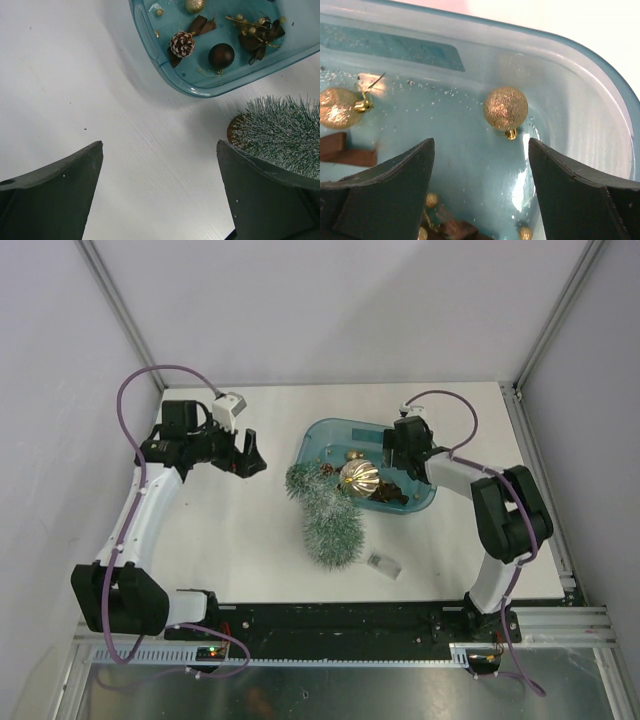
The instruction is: Decorate the small christmas tree
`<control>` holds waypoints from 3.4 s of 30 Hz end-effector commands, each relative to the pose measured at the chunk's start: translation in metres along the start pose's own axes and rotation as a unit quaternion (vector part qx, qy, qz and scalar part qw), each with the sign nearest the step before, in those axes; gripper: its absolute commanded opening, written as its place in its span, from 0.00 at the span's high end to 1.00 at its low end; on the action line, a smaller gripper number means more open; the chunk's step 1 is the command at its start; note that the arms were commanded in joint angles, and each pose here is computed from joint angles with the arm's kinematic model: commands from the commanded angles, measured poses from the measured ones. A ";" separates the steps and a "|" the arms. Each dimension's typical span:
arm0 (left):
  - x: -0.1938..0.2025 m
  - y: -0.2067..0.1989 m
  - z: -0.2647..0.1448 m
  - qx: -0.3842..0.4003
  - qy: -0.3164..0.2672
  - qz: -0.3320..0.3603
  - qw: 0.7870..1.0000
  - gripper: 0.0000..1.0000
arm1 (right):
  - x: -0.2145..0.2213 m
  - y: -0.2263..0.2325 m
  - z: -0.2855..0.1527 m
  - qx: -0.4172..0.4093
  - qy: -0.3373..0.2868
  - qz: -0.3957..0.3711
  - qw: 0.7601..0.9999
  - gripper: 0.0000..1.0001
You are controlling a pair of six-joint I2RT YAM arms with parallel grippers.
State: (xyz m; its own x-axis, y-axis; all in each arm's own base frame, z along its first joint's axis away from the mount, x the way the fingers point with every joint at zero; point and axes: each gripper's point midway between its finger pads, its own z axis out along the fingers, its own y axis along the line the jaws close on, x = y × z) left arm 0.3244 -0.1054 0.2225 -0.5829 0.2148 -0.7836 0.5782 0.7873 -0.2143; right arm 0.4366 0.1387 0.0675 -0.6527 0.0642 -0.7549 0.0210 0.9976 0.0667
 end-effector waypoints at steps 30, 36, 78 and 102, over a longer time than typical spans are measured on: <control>0.006 -0.009 -0.006 0.017 -0.013 0.028 0.999 0.00 | -0.029 -0.013 0.038 0.058 -0.038 -0.008 0.998 0.37; 0.005 -0.009 -0.007 0.017 -0.014 0.031 0.999 0.00 | -0.027 -0.017 0.042 0.045 -0.029 0.011 0.998 0.51; 0.011 -0.021 -0.008 0.041 -0.027 0.029 0.998 0.00 | 0.069 0.007 -0.235 -0.244 0.001 0.184 0.952 0.63; 0.018 -0.022 -0.004 0.048 -0.022 0.021 0.998 0.00 | 0.131 -0.017 -0.172 -0.167 0.021 0.265 0.950 0.61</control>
State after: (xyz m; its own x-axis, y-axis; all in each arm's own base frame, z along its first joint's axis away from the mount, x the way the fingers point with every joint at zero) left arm 0.3001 -0.1149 0.2061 -0.5631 0.2331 -0.7928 0.6400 0.7300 -0.2399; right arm 0.2099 0.1391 0.0727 -0.7106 0.5168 -0.4774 0.0982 0.7448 0.6601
